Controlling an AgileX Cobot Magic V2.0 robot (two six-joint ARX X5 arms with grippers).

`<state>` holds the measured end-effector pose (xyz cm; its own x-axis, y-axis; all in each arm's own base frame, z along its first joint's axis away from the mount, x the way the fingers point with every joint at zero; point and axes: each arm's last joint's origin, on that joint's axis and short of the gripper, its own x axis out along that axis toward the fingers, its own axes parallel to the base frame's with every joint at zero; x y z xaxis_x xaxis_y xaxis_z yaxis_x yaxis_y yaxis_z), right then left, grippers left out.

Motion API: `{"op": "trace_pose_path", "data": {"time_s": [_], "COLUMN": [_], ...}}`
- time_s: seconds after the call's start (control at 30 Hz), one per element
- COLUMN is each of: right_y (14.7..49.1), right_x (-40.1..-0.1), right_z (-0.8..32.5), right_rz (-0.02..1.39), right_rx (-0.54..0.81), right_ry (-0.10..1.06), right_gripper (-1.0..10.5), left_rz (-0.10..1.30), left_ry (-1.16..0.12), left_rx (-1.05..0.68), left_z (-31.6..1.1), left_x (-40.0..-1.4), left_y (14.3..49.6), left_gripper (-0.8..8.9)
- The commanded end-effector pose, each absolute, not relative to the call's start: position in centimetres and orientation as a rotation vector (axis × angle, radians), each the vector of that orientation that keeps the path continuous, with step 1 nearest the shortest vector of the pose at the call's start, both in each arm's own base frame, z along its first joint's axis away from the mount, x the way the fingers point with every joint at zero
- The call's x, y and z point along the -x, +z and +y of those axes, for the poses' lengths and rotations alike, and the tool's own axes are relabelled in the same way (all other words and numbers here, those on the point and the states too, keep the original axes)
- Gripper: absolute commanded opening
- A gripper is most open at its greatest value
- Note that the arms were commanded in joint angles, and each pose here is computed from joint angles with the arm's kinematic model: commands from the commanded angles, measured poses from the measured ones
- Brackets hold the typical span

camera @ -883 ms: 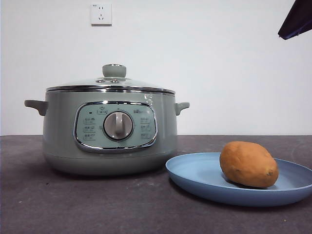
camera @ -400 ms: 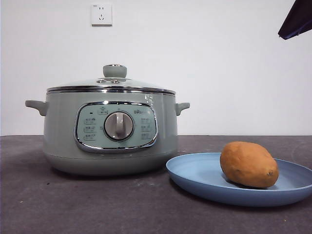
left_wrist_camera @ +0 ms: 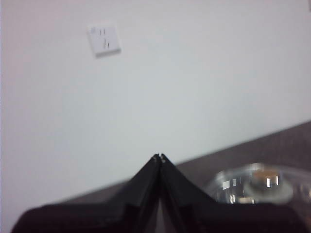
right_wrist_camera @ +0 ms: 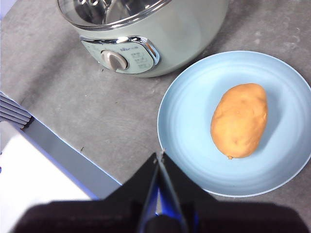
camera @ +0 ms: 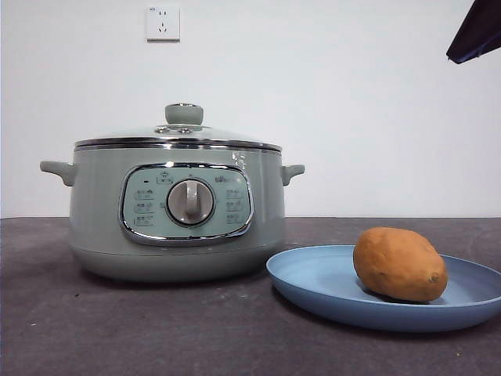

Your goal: Take the potato out from the steamer,put the potato on the plate,close the lid

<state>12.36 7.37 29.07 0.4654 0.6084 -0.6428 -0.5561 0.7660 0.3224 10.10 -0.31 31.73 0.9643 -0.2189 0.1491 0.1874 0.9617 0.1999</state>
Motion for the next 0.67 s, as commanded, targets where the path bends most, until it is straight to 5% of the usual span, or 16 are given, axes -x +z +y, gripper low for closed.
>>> {"op": "trace_pose_path", "data": {"time_s": [0.03,0.33,0.67], "right_y": [29.2,29.2,29.2], "right_x": [-12.4,-12.4,-12.4], "right_z": [7.4,7.4,7.4], "right_rz": [0.811,0.811,0.811], "right_rx": [-0.074,-0.074,-0.074], "right_ry": [0.713,0.714,0.714], "right_gripper": [0.0,0.0,0.0], "left_rz": [-0.144,-0.053,0.000], "left_ry": [-0.183,-0.075,-0.011], "left_rx": [-0.147,-0.054,0.010], "left_z": [-0.1,0.2,0.4], "left_x": [-9.9,-9.7,-9.8], "left_y": [28.5,21.1,16.8], "left_gripper": [-0.03,-0.03,-0.03]}}
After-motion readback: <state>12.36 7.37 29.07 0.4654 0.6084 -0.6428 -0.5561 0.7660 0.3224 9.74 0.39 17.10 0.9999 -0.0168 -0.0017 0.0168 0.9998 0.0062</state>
